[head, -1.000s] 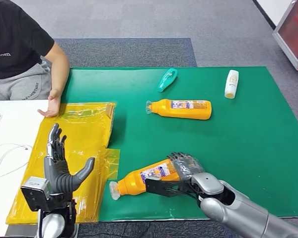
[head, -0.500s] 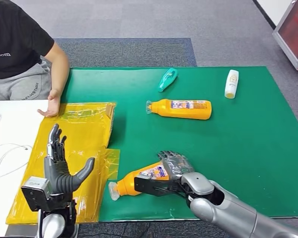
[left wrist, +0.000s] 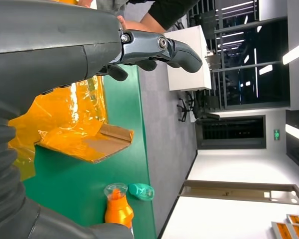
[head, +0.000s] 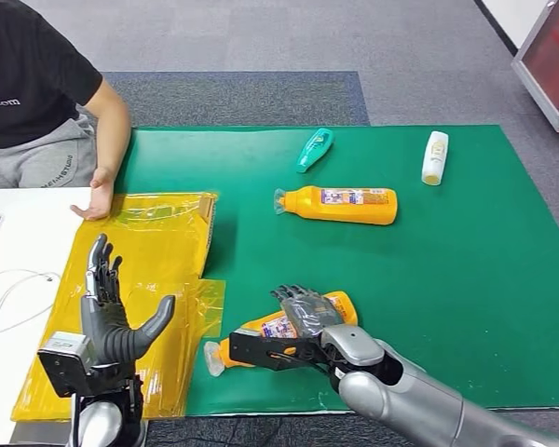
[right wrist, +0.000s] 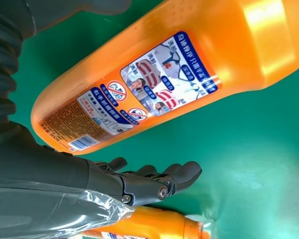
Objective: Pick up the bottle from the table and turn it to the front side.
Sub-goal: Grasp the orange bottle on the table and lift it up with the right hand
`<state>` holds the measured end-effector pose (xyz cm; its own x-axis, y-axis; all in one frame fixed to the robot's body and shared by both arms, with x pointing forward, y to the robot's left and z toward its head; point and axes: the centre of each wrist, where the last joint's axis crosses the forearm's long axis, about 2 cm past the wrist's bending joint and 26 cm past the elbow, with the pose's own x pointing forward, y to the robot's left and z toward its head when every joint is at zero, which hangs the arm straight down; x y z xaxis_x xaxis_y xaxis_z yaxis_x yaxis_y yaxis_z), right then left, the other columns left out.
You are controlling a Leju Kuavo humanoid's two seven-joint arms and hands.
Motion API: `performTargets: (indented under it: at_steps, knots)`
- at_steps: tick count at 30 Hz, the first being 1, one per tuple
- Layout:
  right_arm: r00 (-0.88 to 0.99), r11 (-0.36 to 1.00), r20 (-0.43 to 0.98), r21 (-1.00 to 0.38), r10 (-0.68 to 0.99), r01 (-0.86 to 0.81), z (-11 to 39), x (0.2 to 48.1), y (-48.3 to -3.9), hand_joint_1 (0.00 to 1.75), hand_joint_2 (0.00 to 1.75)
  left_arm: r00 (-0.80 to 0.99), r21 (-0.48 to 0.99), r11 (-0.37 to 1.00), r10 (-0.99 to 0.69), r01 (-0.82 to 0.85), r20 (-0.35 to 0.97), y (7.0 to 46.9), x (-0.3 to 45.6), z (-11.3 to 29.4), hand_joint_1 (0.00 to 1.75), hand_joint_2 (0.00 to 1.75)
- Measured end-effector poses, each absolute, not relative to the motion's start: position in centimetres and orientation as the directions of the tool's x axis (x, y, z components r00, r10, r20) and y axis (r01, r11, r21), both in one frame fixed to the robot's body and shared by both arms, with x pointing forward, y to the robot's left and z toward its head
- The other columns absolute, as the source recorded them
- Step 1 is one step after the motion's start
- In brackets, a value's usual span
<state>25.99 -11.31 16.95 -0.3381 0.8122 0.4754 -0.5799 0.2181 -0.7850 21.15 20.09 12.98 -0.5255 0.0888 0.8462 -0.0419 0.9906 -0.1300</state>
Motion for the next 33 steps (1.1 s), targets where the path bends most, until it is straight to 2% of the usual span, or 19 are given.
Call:
performTargets:
  at_steps: [7,15,33]
  knots:
    - [-0.348,0.2,0.433,-0.817,0.831,-0.541,16.6,26.2,-11.4,0.0,1.75,-0.529,-0.13,0.99,0.083,-0.053,0.845,20.1,21.2,12.8,0.0,1.75]
    - [-0.41,0.143,0.257,-0.946,0.875,-0.29,17.1,27.9,-11.9,0.0,1.75,-0.543,-0.115,0.991,0.062,-0.064,0.838,20.3,21.2,12.7,0.0,1.75]
    - [-0.405,0.055,0.203,-0.937,0.891,-0.346,15.0,27.8,-12.7,0.0,1.75,-0.54,-0.104,0.991,0.044,-0.082,0.84,21.0,21.2,12.5,0.0,1.75]
